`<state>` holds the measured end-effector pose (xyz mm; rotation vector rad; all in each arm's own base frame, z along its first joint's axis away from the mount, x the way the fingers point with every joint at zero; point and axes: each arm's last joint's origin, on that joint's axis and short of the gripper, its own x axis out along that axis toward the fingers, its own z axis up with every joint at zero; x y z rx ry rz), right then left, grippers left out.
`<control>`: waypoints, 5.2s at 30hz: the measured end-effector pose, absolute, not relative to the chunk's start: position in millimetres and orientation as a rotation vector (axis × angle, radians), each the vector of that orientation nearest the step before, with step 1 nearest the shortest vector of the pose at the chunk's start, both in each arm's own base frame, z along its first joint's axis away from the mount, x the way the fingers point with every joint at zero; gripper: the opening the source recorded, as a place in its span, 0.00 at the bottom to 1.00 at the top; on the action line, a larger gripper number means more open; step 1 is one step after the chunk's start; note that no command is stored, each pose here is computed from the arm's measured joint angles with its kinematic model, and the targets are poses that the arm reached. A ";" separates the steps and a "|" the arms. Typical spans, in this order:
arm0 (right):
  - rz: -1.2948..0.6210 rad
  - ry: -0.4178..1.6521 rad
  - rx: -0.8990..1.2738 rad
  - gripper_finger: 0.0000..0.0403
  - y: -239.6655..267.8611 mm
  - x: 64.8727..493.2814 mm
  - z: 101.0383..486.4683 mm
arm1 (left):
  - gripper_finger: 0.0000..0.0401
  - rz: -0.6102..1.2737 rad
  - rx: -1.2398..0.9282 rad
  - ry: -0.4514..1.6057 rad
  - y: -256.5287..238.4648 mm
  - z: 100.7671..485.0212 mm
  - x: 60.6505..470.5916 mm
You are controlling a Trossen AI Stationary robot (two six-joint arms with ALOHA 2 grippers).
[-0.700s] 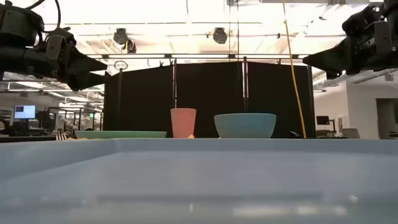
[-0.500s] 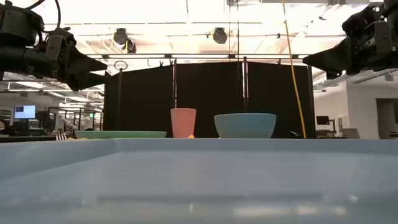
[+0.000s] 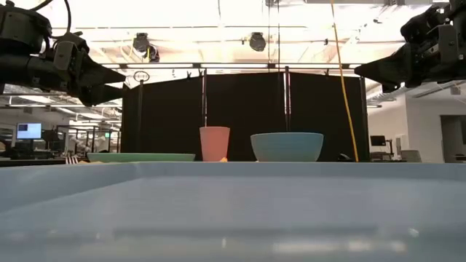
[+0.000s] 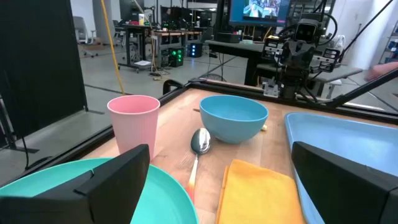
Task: Set up tray
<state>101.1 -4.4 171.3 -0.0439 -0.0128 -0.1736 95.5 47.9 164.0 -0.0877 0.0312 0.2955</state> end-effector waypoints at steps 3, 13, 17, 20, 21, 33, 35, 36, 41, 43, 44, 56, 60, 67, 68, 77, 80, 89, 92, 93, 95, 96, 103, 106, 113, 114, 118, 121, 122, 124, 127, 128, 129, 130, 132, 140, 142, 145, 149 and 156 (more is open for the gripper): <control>-0.174 -0.012 -0.044 0.00 -4.4 101.1 171.2 | 0.99 0.295 -0.088 0.031 47.9 164.1 95.5; -0.174 -0.013 -0.044 0.00 -4.4 101.1 171.3 | 0.99 0.295 -0.088 0.031 47.9 164.0 95.5; -0.174 -0.013 -0.044 0.00 -4.4 101.1 171.3 | 0.99 0.295 -0.088 0.031 47.9 164.0 95.5; -0.174 -0.013 -0.044 0.00 -4.4 101.1 171.3 | 0.99 0.295 -0.088 0.031 47.9 164.0 95.5; -0.174 -0.013 -0.044 0.00 -4.4 101.1 171.3 | 0.99 0.295 -0.088 0.031 47.9 164.0 95.5; -0.174 -0.013 -0.044 0.00 -4.4 101.1 171.3 | 0.99 0.295 -0.088 0.031 47.9 164.0 95.5; -0.174 -0.012 -0.044 0.00 -4.4 101.1 171.2 | 0.99 0.295 -0.088 0.031 47.9 164.0 95.5; -0.174 -0.013 -0.044 0.00 -4.4 101.1 171.3 | 0.99 0.295 -0.088 0.031 47.9 164.1 95.5; -0.174 -0.012 -0.044 0.00 -4.4 101.1 171.3 | 0.99 0.295 -0.088 0.031 47.9 164.0 95.5; -0.174 -0.013 -0.044 0.00 -4.4 101.1 171.3 | 0.99 0.295 -0.088 0.031 47.9 164.1 95.5; -0.173 -0.015 -0.044 0.00 -4.4 101.1 171.5 | 0.99 0.295 -0.088 0.031 47.9 164.0 95.5; -0.161 -0.175 0.184 0.00 -4.5 99.8 185.1 | 0.99 0.295 -0.088 0.031 47.9 164.0 95.5; -0.156 -0.274 0.195 0.00 -4.7 97.8 194.4 | 0.99 0.295 -0.088 0.031 47.9 164.1 95.5; -0.126 -0.394 0.281 0.00 -4.6 94.4 204.9 | 0.99 0.296 -0.088 0.031 47.9 164.0 95.5; -0.125 -0.418 0.287 0.00 -4.6 93.6 207.0 | 0.99 0.295 -0.088 0.031 47.9 164.0 95.5; -0.199 -0.483 0.256 0.00 -6.9 90.8 212.4 | 0.99 0.296 -0.088 0.031 47.9 164.0 95.5; -0.281 -0.425 0.283 0.00 -9.3 94.7 206.6 | 0.99 0.305 -0.099 0.028 48.2 164.2 95.4; -0.312 -0.282 0.239 0.00 -9.6 113.8 195.0 | 0.99 0.372 -0.176 -0.030 50.1 168.2 94.8; -0.319 -0.197 0.268 0.00 -9.6 122.7 185.7 | 0.99 0.373 -0.214 -0.051 50.2 169.6 94.8; -0.318 -0.171 0.288 0.00 -9.6 125.5 182.5 | 0.99 0.355 -0.217 -0.050 49.7 169.6 94.9; -0.300 -0.110 0.336 0.00 -8.2 130.7 175.3 | 0.99 0.318 -0.212 -0.042 48.7 169.3 95.3; -0.288 -0.077 0.358 0.00 -7.1 133.4 171.3 | 0.99 0.308 -0.207 -0.041 48.4 169.3 95.4; -0.292 0.012 0.396 0.00 -4.8 143.9 158.2 | 0.99 0.295 -0.199 -0.038 48.0 169.3 95.5; -0.237 -0.026 0.397 0.00 -3.4 147.0 161.8 | 0.99 0.367 -0.096 -0.058 50.0 172.4 94.8; -0.108 0.055 0.291 0.00 0.9 159.5 161.5 | 0.99 0.474 0.026 -0.063 52.6 175.0 93.4; -0.105 0.053 0.274 0.00 1.0 163.9 165.1 | 0.99 0.478 0.026 -0.070 52.7 175.6 93.3; -0.102 0.158 0.220 0.05 0.7 185.0 170.6 | 0.99 0.468 -0.032 -0.096 52.5 176.8 93.5; -0.091 0.241 0.187 0.14 -1.2 207.3 179.6 | 0.99 0.423 -0.174 -0.124 51.5 176.6 93.9; -0.095 0.277 0.166 0.17 -2.1 214.1 180.7 | 0.99 0.401 -0.240 -0.127 51.1 175.7 94.3; -0.111 0.360 0.119 0.24 -4.8 227.8 182.9 | 0.99 0.365 -0.340 -0.144 50.2 176.0 94.6; -0.111 0.440 0.060 0.35 -11.9 247.5 193.7 | 0.99 0.357 -0.372 -0.150 50.1 176.0 94.7; -0.109 0.473 0.038 0.38 -14.8 253.2 197.2 | 0.99 0.357 -0.369 -0.153 50.1 176.4 94.6; -0.114 0.516 0.019 0.41 -18.0 258.5 199.9 | 0.99 0.356 -0.363 -0.155 50.1 176.7 94.6; -0.118 0.556 -0.001 0.43 -21.1 263.5 202.4 | 0.99 0.357 -0.363 -0.154 50.1 176.6 94.6; -0.121 0.604 -0.048 0.46 -27.7 274.4 209.6 | 0.99 0.352 -0.379 -0.142 50.0 175.3 94.8; -0.141 0.671 -0.203 0.48 -60.5 313.4 242.1 | 0.99 0.386 -0.457 0.025 49.7 157.8 94.5; -0.153 0.694 -0.223 0.47 -71.5 322.6 249.6 | 0.99 0.390 -0.462 0.030 49.8 157.2 94.5; -0.158 0.762 -0.246 0.46 -87.0 334.9 254.6 | 0.99 0.385 -0.469 0.041 49.9 156.4 95.1; -0.134 0.795 -0.255 0.45 -107.6 354.0 258.6 | 0.99 0.397 -0.463 0.041 50.2 156.2 94.9; -0.131 0.819 -0.264 0.45 -141.1 386.4 254.2 | 0.99 0.400 -0.448 0.045 50.3 156.1 94.9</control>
